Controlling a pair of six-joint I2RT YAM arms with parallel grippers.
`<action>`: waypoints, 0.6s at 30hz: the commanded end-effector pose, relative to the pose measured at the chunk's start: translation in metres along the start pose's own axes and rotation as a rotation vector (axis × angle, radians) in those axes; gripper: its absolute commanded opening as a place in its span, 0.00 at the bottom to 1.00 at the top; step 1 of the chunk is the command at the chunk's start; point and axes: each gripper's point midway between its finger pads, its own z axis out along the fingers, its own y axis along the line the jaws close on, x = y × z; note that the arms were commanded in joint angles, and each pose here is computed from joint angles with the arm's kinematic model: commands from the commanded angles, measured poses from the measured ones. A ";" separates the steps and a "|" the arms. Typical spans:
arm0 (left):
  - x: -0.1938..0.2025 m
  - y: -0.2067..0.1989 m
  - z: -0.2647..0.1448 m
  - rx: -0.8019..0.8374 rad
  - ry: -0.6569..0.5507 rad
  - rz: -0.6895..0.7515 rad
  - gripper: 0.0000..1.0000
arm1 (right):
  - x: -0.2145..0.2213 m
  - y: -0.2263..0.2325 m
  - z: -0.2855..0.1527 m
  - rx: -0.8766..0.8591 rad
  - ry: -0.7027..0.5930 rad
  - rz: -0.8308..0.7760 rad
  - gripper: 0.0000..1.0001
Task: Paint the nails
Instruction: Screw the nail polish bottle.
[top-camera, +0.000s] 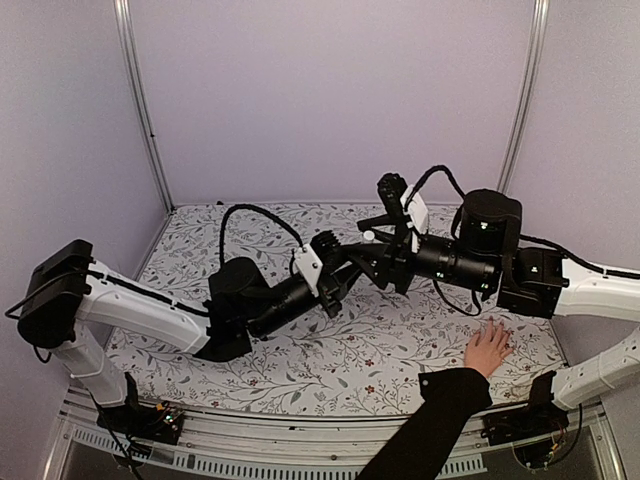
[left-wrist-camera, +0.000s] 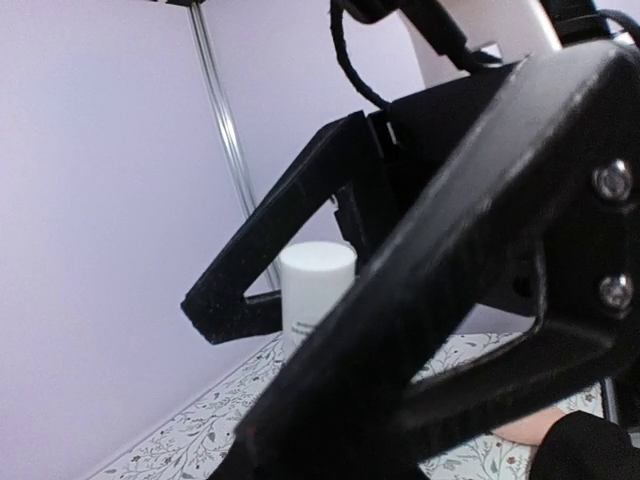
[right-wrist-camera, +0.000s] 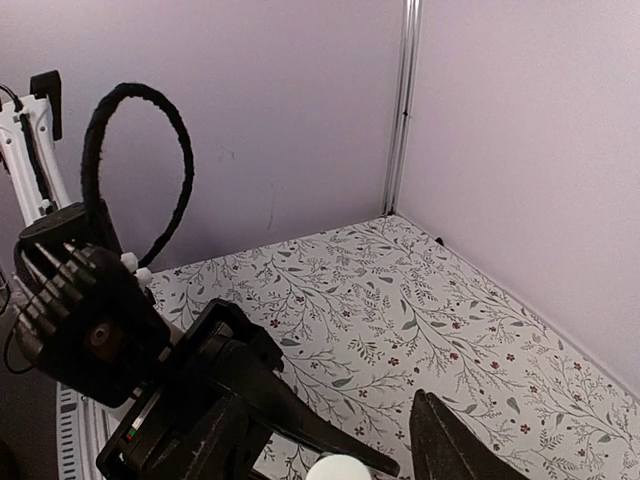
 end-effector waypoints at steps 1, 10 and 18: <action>-0.009 -0.018 -0.013 0.169 -0.002 -0.061 0.00 | -0.014 0.020 -0.023 -0.124 -0.020 -0.037 0.63; -0.027 -0.060 -0.060 0.691 -0.025 -0.261 0.00 | -0.007 0.072 -0.059 -0.453 0.047 -0.128 0.67; -0.043 -0.086 -0.083 1.001 -0.057 -0.353 0.00 | -0.009 0.103 -0.079 -0.672 0.094 -0.153 0.60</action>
